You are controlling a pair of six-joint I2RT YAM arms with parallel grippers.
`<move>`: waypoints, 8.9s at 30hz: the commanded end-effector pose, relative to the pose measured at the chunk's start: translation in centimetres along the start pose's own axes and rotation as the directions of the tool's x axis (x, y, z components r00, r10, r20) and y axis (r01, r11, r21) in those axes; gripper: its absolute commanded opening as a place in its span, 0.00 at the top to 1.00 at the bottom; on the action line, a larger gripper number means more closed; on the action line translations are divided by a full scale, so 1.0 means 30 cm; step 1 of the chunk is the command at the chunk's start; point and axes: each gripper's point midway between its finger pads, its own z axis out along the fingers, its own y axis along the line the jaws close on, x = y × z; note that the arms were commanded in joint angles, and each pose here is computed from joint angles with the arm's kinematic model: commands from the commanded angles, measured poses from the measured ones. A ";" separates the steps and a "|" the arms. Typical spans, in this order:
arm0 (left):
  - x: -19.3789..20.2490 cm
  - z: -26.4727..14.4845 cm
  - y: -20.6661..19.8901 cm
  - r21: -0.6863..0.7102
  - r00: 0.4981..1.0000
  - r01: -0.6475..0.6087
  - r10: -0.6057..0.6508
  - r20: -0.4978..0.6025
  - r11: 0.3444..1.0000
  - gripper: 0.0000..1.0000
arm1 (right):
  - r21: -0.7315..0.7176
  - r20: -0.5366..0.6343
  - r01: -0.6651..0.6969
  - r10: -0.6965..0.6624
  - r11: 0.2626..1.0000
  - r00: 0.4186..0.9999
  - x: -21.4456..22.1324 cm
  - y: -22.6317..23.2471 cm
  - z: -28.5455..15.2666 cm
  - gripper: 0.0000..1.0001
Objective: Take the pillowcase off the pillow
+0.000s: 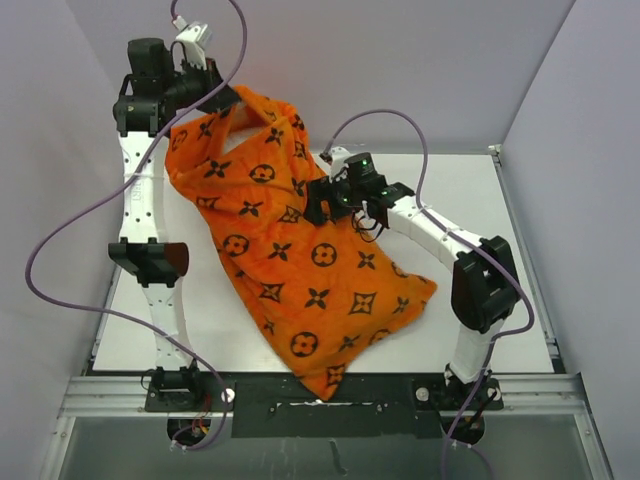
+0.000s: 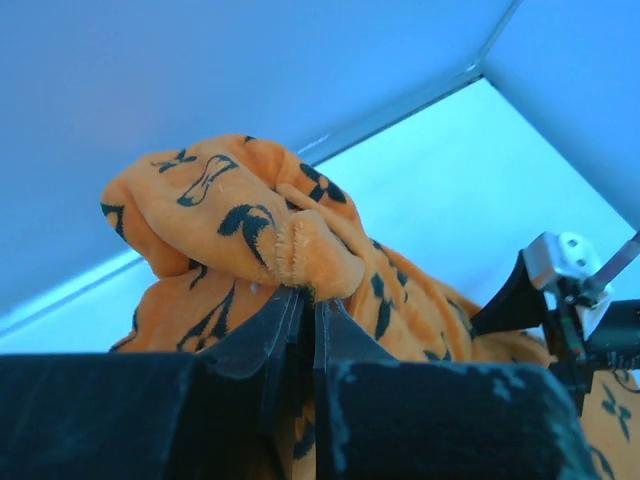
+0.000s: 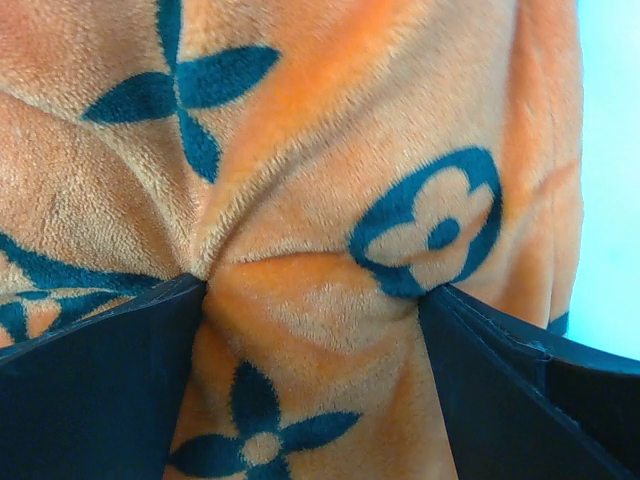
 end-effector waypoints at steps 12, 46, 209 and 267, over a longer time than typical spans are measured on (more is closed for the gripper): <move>-0.629 -0.466 -0.699 0.001 0.616 -0.565 0.421 0.666 0.825 1.00 | 0.083 0.485 0.343 -0.338 0.936 0.807 -0.317 0.387 -0.250 0.13; -0.629 -0.744 -1.221 -0.127 0.286 -0.755 0.497 0.819 0.643 1.00 | 0.079 0.340 0.242 -0.254 0.967 0.905 -0.254 0.073 -0.031 0.43; -0.229 -0.547 -1.221 0.420 0.878 -0.428 0.259 0.403 0.800 1.00 | 0.772 0.465 0.463 -0.884 0.434 0.054 -0.731 0.447 -0.662 0.38; -0.058 -0.401 -0.219 -0.076 0.932 -0.343 0.349 0.094 0.936 1.00 | 0.498 0.721 0.193 -0.527 0.845 0.450 -0.333 0.205 -0.925 1.00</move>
